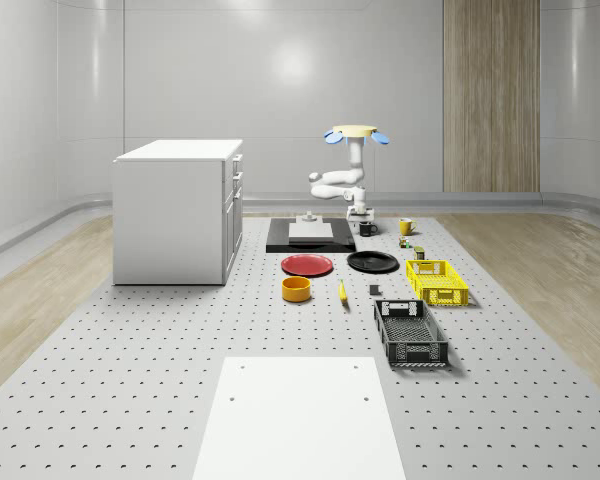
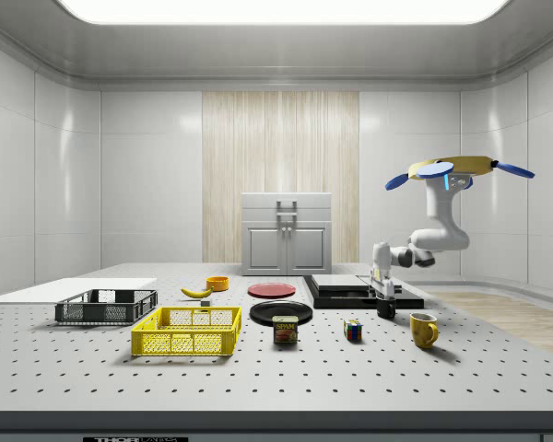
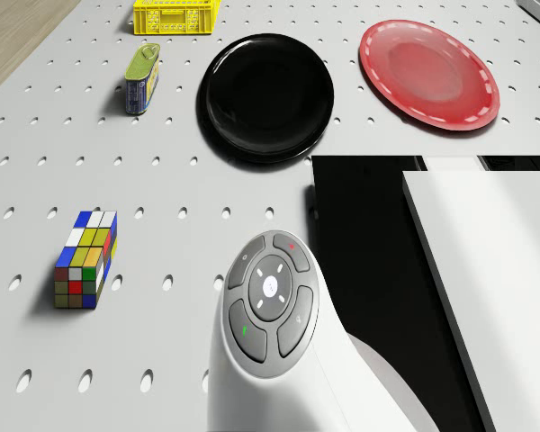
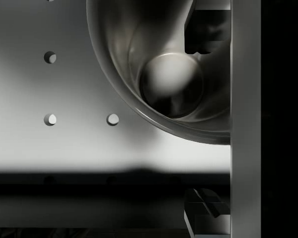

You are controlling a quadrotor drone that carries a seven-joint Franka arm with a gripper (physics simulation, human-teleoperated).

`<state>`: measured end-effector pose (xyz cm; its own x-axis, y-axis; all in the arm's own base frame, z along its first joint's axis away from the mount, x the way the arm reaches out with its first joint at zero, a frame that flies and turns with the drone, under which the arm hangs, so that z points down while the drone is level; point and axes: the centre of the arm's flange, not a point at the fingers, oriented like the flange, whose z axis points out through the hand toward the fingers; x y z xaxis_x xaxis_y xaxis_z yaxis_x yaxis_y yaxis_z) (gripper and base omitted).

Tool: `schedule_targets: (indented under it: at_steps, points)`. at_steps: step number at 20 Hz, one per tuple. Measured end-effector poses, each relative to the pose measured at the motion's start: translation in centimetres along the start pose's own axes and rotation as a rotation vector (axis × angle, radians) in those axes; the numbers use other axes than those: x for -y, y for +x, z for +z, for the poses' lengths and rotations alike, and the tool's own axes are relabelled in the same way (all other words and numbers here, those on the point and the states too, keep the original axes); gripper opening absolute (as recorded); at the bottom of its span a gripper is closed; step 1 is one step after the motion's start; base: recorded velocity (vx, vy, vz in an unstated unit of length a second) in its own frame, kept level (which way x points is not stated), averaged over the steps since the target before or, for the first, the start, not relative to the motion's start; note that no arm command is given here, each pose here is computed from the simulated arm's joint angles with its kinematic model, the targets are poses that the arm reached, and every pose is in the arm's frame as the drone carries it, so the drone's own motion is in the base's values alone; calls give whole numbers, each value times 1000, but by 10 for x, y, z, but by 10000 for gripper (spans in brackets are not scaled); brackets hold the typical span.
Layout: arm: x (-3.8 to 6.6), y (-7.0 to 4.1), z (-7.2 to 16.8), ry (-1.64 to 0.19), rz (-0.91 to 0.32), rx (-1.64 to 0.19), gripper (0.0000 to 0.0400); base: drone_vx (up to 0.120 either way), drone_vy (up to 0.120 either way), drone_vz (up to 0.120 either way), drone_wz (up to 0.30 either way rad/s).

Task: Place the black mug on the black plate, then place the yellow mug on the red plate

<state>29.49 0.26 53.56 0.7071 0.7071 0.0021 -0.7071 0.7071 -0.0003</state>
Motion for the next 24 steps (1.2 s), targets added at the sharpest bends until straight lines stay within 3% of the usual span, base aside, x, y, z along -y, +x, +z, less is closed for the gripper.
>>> schedule_targets:
  at_steps: [22, 24]
  points:
    - [-1, 4, 1, 0, 0, 0, 400, 0, 0, 0, 0]
    - [-1, 4, 1, 0, 0, 0, 298, 0, 0, 0, 0]
